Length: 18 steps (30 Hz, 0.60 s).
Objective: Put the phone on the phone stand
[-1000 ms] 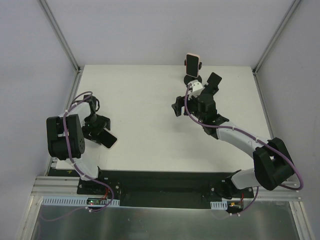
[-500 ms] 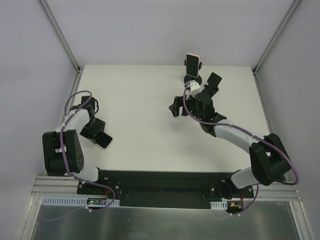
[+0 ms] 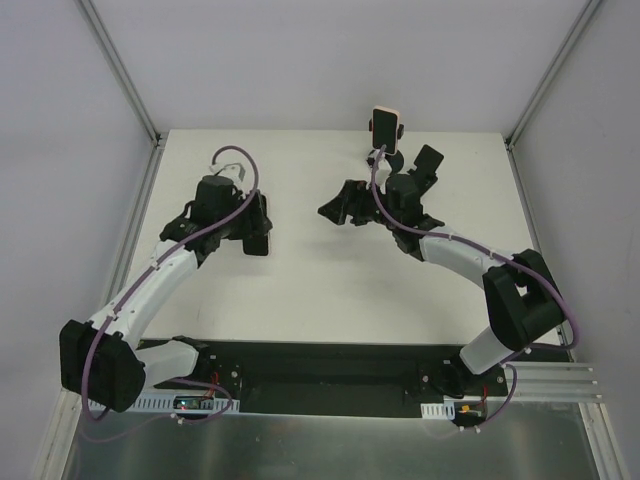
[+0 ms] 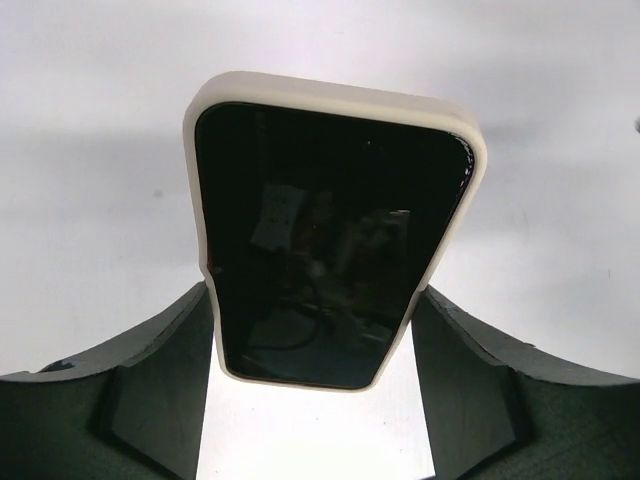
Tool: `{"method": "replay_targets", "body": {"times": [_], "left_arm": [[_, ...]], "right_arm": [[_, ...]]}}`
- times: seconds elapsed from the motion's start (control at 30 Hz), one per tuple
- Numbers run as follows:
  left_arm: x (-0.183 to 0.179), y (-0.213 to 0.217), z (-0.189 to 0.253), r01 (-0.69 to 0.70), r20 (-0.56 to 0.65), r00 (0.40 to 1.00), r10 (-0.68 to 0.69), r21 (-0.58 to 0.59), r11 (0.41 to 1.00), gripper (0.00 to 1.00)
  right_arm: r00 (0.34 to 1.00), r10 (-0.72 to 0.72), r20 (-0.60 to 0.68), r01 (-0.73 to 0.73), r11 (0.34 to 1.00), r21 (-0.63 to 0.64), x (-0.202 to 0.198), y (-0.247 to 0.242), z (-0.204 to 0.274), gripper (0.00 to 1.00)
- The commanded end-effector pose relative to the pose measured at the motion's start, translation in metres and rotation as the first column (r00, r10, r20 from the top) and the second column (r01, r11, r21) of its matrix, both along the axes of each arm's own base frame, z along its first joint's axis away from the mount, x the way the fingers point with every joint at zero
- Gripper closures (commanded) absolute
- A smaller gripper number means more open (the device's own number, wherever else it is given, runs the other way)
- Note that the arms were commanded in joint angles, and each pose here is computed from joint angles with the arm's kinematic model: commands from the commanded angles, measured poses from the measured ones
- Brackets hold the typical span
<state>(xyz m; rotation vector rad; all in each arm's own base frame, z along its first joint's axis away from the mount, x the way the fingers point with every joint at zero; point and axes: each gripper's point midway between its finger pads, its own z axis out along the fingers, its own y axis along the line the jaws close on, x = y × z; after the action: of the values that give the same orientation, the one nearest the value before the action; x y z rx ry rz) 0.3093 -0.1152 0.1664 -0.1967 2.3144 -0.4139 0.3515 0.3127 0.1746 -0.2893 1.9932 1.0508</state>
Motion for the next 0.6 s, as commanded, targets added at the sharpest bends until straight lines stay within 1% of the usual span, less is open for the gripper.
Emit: {"method": "replay_targets", "body": {"times": [0.0, 0.07, 0.1, 0.23, 0.3, 0.4, 0.43, 0.47, 0.5, 0.57], "left_arm": [[0.011, -0.053, 0.060, 0.327, 0.246, 0.904, -0.350, 0.127, 0.936, 1.00], [0.006, -0.062, 0.066, 0.369, 0.277, 0.874, -0.399, 0.156, 0.916, 1.00], [0.002, -0.073, 0.069, 0.413, 0.300, 0.841, -0.450, 0.182, 0.892, 1.00], [-0.012, -0.089, 0.063, 0.482, 0.322, 0.786, -0.528, 0.214, 0.849, 1.00], [-0.018, -0.094, 0.062, 0.508, 0.323, 0.768, -0.553, 0.219, 0.833, 1.00], [-0.024, -0.094, 0.067, 0.515, 0.341, 0.751, -0.566, 0.233, 0.825, 1.00], [-0.026, -0.093, 0.070, 0.511, 0.352, 0.748, -0.563, 0.237, 0.827, 1.00], [-0.029, -0.093, 0.068, 0.515, 0.348, 0.747, -0.567, 0.236, 0.824, 1.00], [-0.029, -0.091, 0.066, 0.518, 0.349, 0.738, -0.578, 0.256, 0.816, 1.00], [-0.031, -0.087, 0.064, 0.508, 0.349, 0.742, -0.572, 0.264, 0.820, 1.00]], "right_arm": [[0.995, 0.102, -0.010, -0.095, 0.954, 0.284, -0.014, 0.024, 0.067, 0.15], [0.994, 0.108, 0.004, -0.104, 0.949, 0.297, -0.019, 0.023, 0.073, 0.15], [0.993, 0.118, 0.012, -0.117, 0.946, 0.301, -0.021, 0.022, 0.076, 0.16], [0.986, 0.161, 0.052, -0.170, 0.938, 0.302, -0.032, 0.028, 0.085, 0.20], [0.979, 0.196, 0.062, -0.205, 0.931, 0.303, -0.039, 0.036, 0.087, 0.22], [0.970, 0.232, 0.066, -0.241, 0.924, 0.297, -0.046, 0.051, 0.086, 0.28], [0.966, 0.252, 0.058, -0.257, 0.921, 0.294, -0.050, 0.058, 0.082, 0.32], [0.963, 0.264, 0.059, -0.269, 0.917, 0.293, -0.052, 0.063, 0.082, 0.34], [0.960, 0.272, 0.069, -0.280, 0.913, 0.297, -0.054, 0.067, 0.085, 0.37], [0.962, 0.257, 0.091, -0.272, 0.914, 0.301, -0.056, 0.070, 0.088, 0.37]]}}
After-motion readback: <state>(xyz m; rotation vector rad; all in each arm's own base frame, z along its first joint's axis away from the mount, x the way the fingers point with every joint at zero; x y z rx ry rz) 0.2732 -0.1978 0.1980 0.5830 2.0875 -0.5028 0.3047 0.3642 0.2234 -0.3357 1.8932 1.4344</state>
